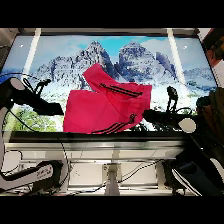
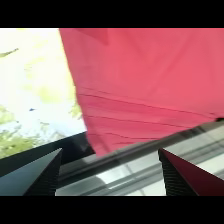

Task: Fold the clothes and pants, and hang the long-sleeved shirts on hangers.

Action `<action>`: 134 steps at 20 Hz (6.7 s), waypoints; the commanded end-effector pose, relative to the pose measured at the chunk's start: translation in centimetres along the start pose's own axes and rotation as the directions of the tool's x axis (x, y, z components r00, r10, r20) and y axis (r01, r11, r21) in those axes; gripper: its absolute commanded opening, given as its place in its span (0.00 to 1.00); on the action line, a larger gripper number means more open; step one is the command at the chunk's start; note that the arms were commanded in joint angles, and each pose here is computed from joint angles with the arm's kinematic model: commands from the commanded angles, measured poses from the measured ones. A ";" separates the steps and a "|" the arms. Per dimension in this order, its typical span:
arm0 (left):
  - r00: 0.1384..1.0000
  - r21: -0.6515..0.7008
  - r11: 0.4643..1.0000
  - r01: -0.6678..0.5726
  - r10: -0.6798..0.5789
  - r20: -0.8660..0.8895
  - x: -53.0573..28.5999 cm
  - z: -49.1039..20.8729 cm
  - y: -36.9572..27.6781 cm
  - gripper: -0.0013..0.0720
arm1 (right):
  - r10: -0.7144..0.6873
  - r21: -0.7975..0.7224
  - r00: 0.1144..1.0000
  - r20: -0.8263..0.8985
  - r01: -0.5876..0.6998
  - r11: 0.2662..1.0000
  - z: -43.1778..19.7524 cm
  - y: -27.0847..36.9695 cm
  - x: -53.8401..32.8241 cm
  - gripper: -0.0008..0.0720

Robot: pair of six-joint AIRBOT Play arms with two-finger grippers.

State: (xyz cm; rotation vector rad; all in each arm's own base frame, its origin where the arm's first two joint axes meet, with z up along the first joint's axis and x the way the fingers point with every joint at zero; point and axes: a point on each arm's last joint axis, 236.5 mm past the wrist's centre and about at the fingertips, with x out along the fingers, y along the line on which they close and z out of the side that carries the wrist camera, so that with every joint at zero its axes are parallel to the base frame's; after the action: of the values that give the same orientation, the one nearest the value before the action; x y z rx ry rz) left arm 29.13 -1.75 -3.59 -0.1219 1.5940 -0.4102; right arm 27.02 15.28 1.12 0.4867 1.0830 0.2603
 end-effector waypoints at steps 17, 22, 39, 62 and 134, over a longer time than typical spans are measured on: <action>0.992 0.007 0.999 0.042 -0.042 0.121 -0.9 3.0 -0.8 0.97 | -0.305 -0.215 0.928 -0.213 0.260 0.941 -4.7 -6.8 -2.2 0.96; 0.779 -0.055 0.937 0.344 -0.253 0.574 -5.7 14.2 -5.9 0.97 | -0.219 -0.228 0.973 0.073 0.230 0.946 2.6 -4.2 -1.9 0.96; 0.792 -0.063 0.944 0.324 -0.234 0.563 5.7 24.7 -12.9 0.97 | -0.260 -0.207 0.956 0.135 0.284 0.936 5.4 -6.1 0.2 0.96; 0.702 -0.091 0.960 0.266 -0.128 0.701 6.7 28.6 -13.1 0.41 | -0.297 -0.140 0.942 0.154 0.318 0.938 6.5 -8.3 -0.6 0.96; 0.794 -0.186 0.966 -0.179 0.253 0.552 1.0 22.9 -2.3 0.67 | -0.265 -0.116 0.951 0.160 0.285 0.952 6.6 -7.5 -0.4 0.96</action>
State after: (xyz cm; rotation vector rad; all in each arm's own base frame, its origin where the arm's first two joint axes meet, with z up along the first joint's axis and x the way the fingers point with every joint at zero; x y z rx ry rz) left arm 54.70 -12.19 -0.59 -0.1284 0.7882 -0.1484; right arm 32.50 6.93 0.19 0.2223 0.9724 0.0512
